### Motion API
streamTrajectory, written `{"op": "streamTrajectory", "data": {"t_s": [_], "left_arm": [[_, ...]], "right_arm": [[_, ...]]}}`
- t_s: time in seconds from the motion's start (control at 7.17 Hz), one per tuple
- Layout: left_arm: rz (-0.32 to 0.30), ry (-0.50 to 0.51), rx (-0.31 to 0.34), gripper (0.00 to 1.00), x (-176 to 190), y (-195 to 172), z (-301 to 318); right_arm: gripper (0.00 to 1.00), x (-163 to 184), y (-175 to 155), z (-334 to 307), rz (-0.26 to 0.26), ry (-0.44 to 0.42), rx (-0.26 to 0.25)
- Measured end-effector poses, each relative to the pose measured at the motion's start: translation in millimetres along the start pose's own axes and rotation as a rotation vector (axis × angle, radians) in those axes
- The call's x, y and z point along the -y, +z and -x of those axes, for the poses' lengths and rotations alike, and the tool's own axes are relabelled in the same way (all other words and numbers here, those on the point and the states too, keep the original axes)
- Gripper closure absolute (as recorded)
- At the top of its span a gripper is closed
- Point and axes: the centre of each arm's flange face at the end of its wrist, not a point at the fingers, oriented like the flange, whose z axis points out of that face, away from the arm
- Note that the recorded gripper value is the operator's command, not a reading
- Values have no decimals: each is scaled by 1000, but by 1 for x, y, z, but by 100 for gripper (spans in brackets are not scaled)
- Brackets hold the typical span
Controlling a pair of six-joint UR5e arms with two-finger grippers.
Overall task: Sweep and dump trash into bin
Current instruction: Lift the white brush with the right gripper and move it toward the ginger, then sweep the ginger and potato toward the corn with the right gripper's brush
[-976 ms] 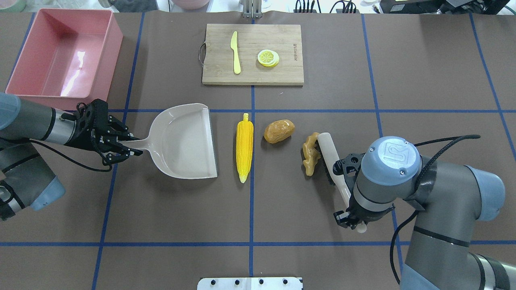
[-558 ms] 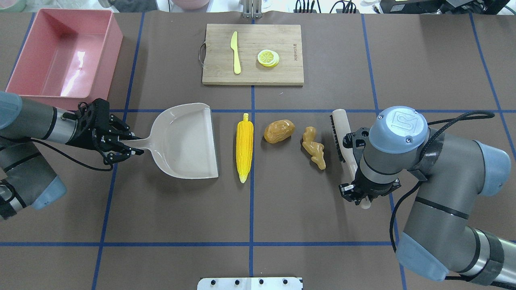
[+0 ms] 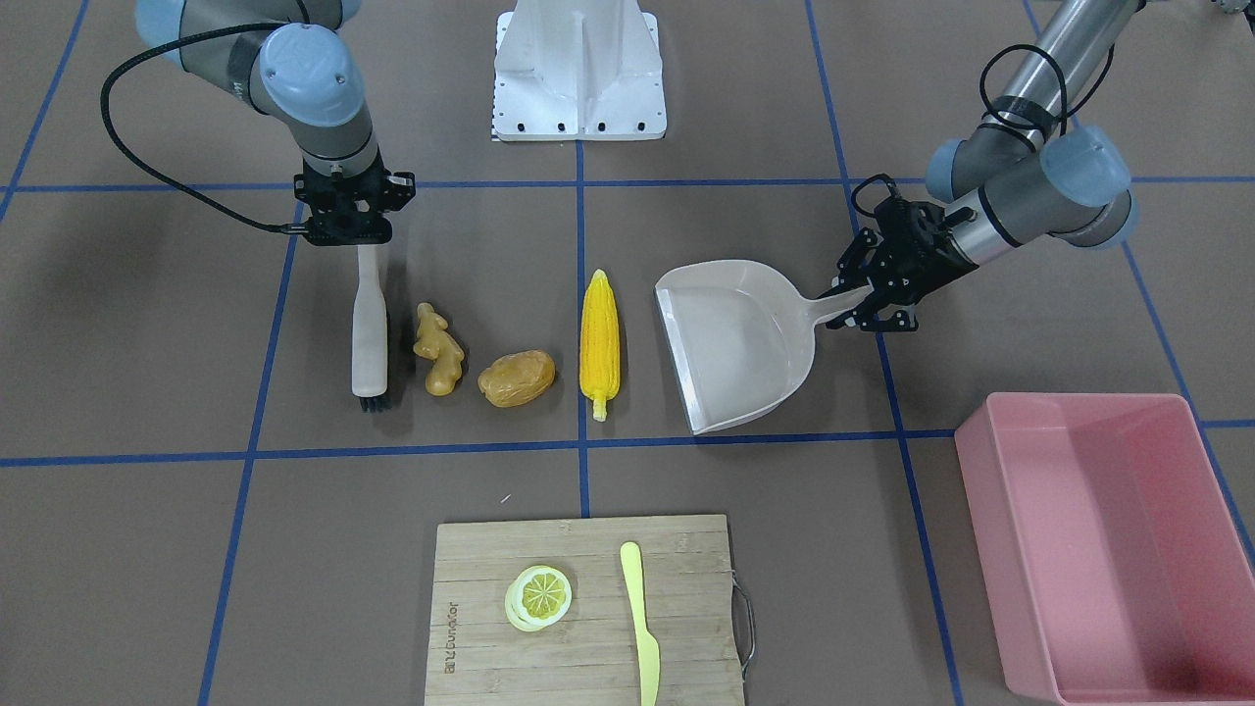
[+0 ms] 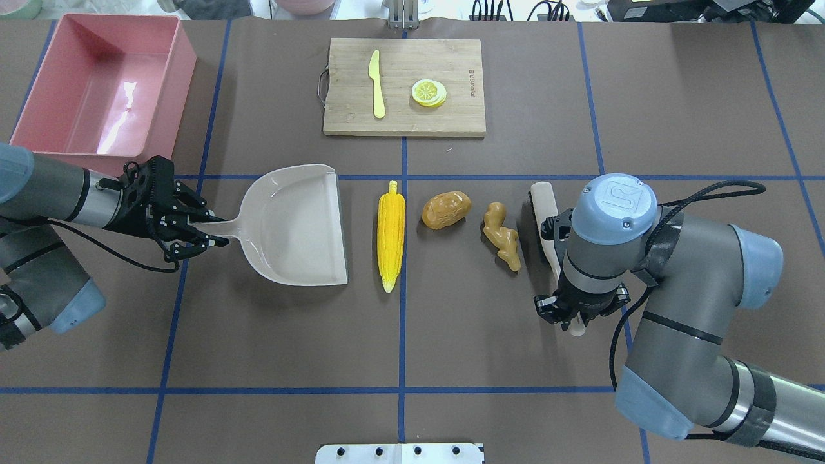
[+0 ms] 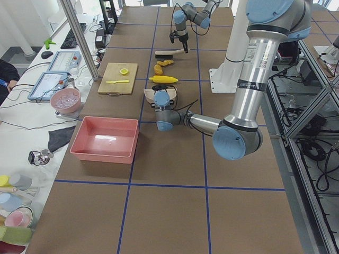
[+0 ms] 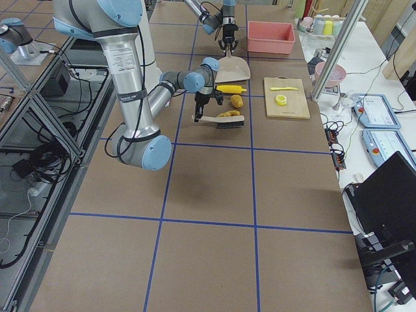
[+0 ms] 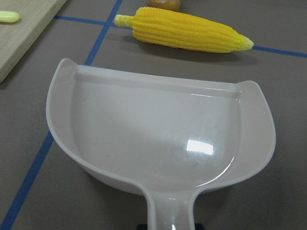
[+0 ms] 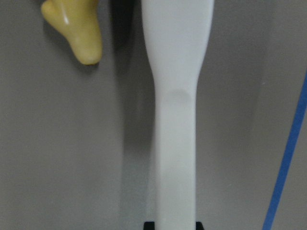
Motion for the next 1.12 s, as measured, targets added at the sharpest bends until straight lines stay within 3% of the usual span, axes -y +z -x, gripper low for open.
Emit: {"op": "streamTrajectory", "data": {"t_s": [0.56, 1.12], "left_arm": [[8, -8, 4, 100, 0, 0, 2], [-12, -5, 14, 100, 12, -10, 3]], "right_arm": [[100, -6, -9, 61, 18, -61, 52], [100, -11, -20, 116, 28, -59, 91]]}}
